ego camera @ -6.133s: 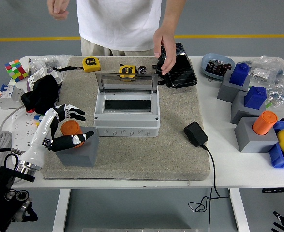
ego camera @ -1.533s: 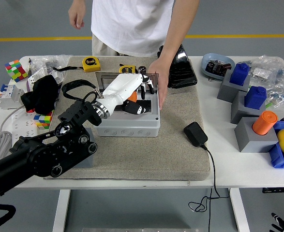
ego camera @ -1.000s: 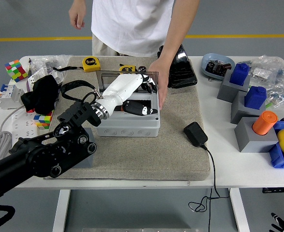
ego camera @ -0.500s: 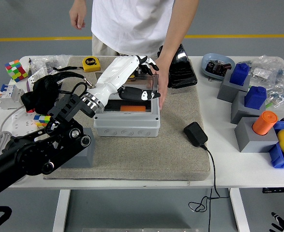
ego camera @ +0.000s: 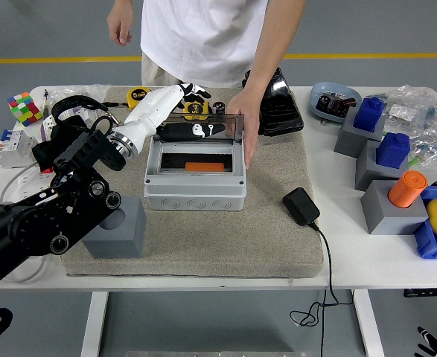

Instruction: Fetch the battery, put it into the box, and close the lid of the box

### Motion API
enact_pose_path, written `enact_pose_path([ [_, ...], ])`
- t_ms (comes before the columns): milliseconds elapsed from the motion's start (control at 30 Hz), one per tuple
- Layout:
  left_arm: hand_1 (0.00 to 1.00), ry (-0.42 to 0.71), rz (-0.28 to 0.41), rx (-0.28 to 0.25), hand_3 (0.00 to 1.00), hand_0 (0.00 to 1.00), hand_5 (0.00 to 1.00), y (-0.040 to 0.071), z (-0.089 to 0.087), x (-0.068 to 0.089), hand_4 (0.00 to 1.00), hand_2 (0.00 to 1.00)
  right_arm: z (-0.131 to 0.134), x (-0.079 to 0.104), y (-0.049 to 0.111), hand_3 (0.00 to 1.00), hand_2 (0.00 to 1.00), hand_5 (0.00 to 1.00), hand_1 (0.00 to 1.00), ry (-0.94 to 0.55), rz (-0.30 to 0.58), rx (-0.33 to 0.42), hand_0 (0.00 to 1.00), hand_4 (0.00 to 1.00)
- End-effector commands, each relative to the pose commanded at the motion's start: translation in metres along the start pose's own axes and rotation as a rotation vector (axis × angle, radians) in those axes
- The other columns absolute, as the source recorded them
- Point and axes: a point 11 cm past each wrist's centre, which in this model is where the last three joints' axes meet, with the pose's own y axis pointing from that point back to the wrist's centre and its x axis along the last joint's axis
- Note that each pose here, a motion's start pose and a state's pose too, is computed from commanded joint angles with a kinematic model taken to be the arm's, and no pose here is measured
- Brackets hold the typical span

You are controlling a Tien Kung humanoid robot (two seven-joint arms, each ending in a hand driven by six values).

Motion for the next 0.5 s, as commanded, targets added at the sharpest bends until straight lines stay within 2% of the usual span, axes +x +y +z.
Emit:
enact_pose_path([
  [200,0.762,0.0,-0.025,0.011,0.776,0.643,0.998,0.008,-0.002,-0.006,0.998,0.735,-0.001,0.0,0.0,0.547,0.667,0.487,0.684,0.0,0.0,0.002,0.624,0.916],
  [500,0.75,0.017,-0.065,-0.007,0.768,0.621,0.998,0.034,-0.005,-0.02,0.998,0.721,-0.002,0.003,0.0,0.547,0.667,0.487,0.684,0.002,0.004,0.002,0.624,0.916],
])
